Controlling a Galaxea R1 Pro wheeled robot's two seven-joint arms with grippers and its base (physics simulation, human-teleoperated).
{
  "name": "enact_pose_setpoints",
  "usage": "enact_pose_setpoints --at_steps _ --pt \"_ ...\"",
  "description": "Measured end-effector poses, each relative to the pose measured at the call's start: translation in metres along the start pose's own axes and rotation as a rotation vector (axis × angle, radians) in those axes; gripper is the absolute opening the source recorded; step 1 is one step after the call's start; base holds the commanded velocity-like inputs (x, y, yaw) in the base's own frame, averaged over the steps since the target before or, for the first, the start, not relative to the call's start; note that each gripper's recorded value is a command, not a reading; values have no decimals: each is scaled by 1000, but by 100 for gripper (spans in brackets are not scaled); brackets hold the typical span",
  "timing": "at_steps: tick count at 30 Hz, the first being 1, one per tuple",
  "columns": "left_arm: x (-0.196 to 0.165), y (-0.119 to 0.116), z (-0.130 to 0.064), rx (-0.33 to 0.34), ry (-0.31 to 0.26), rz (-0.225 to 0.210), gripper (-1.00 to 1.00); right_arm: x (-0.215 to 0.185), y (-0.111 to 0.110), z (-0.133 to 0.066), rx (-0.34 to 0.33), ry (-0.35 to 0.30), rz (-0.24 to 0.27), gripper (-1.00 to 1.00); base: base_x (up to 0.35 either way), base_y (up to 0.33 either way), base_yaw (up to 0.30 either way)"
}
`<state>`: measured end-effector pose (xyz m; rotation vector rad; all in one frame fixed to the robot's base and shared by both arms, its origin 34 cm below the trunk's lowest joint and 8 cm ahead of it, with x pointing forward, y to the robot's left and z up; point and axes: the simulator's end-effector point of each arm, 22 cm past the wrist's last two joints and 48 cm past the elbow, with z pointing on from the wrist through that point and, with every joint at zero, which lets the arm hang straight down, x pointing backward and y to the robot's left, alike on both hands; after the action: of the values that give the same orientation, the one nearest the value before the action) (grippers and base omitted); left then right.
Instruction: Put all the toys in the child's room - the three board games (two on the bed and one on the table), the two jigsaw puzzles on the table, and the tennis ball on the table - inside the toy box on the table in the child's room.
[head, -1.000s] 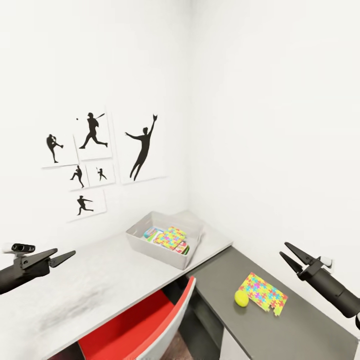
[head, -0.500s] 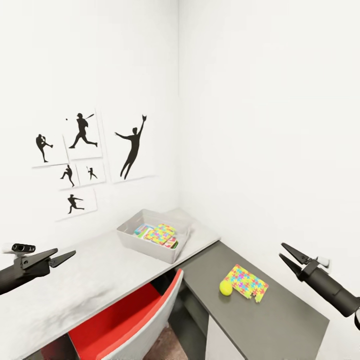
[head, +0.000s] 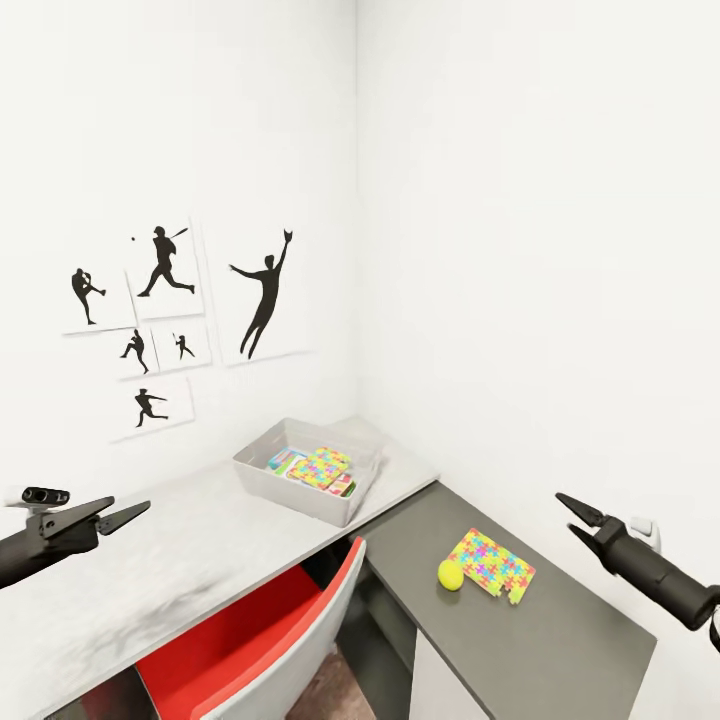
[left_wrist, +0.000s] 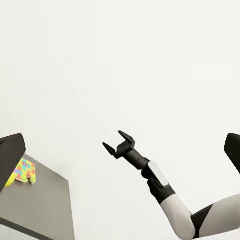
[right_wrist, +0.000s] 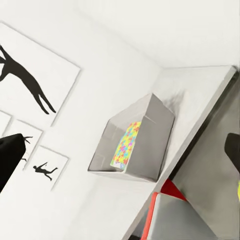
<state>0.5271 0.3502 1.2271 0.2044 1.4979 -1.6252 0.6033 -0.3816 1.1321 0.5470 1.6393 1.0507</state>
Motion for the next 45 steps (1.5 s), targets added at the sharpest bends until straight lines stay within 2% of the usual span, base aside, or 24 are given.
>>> enact_pose_setpoints --at_steps 6,12,45 --pt "0 0 0 -1 0 0 100 11 10 7 -24 3 16 100 0 0 -5" --pt "-1 0 0 -1 0 1 100 12 17 8 -37 2 10 100 0 0 -166" --pt "-8 -3 -6 -4 -23 15 100 15 16 10 -37 7 15 100 0 41 -269"
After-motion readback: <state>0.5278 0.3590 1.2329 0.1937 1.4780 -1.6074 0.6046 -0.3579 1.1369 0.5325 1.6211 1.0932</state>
